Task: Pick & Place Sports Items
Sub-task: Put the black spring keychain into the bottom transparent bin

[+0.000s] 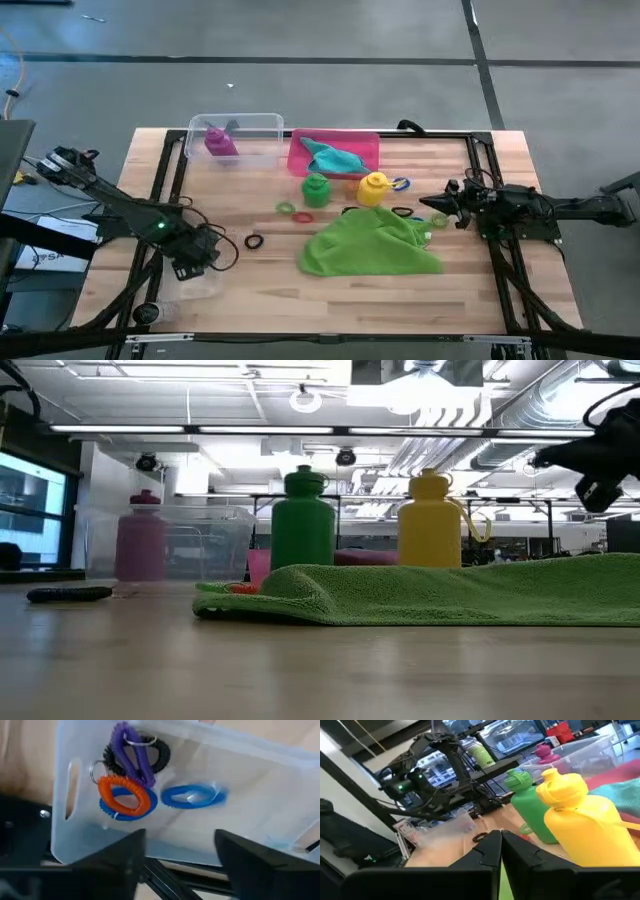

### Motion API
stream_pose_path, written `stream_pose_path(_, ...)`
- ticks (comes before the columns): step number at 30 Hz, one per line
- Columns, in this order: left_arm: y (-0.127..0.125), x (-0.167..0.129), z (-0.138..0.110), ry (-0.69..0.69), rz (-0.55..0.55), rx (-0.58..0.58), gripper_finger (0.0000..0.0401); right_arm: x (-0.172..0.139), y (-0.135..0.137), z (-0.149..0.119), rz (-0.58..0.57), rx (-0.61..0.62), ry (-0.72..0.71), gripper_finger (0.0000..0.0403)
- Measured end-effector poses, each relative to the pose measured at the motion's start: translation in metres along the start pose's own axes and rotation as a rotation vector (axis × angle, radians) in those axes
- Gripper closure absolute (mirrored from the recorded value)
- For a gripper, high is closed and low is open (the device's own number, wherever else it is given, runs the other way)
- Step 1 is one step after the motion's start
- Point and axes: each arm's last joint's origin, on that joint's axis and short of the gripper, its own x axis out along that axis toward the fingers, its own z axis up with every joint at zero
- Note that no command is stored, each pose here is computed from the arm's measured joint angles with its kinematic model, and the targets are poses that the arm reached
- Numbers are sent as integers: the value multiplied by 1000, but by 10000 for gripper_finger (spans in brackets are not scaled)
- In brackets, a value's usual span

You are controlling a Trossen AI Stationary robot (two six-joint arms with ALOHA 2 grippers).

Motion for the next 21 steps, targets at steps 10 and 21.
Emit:
stream_pose_path(10, 3, -5, -2, -11, -28, -66, 140, 0, 2, 7, -25, -73, -98, 334)
stream_pose_path(21, 13, -19, -9, -66, -96, -96, 156, 10, 13, 23, -54, -206, -40, 221)
